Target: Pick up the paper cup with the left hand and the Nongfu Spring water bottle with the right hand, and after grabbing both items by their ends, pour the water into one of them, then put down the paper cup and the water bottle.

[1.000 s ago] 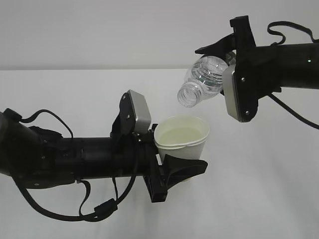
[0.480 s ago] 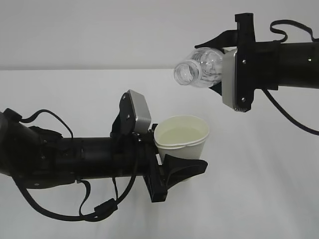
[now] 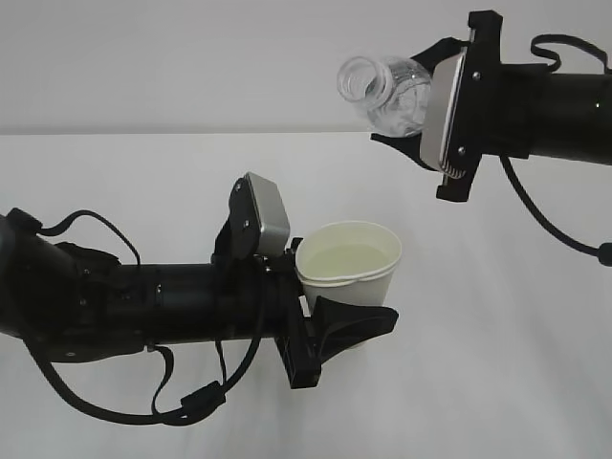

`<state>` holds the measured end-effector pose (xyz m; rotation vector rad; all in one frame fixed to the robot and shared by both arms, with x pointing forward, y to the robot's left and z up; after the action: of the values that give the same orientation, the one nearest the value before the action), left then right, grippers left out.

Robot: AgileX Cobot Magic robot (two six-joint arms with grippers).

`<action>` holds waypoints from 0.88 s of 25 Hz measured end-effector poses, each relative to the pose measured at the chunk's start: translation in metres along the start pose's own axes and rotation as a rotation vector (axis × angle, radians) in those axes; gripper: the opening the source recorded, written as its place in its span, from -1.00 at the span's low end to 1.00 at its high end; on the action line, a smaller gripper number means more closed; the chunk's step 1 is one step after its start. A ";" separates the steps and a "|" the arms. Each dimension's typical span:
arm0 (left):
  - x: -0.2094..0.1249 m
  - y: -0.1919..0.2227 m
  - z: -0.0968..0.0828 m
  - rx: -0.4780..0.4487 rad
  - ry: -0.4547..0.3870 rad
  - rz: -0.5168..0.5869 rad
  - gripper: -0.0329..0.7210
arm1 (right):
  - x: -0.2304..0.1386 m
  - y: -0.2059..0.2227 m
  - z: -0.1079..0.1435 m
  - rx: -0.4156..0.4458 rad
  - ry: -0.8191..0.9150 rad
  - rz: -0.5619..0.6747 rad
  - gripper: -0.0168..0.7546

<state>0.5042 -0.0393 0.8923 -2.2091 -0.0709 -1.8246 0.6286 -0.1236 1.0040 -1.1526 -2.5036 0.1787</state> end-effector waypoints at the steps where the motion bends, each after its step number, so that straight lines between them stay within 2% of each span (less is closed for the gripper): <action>1: 0.000 0.000 0.000 0.000 0.000 0.000 0.25 | 0.000 0.000 -0.002 -0.012 0.024 -0.001 0.32; 9: 0.000 0.000 0.000 0.001 0.000 0.001 0.25 | -0.003 0.000 -0.012 -0.065 0.149 0.010 0.32; 22: 0.000 0.000 0.001 0.004 -0.002 0.000 0.25 | -0.017 -0.003 -0.030 -0.186 0.448 0.059 0.32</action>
<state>0.5048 -0.0391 0.8922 -2.2082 -0.0749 -1.8209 0.6483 -0.1399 1.0277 -1.1841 -2.1227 -0.2747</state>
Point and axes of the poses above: a point on each arm's last joint axis where the gripper is mounted, y pointing out along that axis toward the gripper, z along the wrist's bending axis when the last joint is at zero, x = y × z, the point moved 9 cm from there along y, pointing out along that axis toward the gripper, and after that the axes turned 5 degrees about -y, right-handed, at the moved point
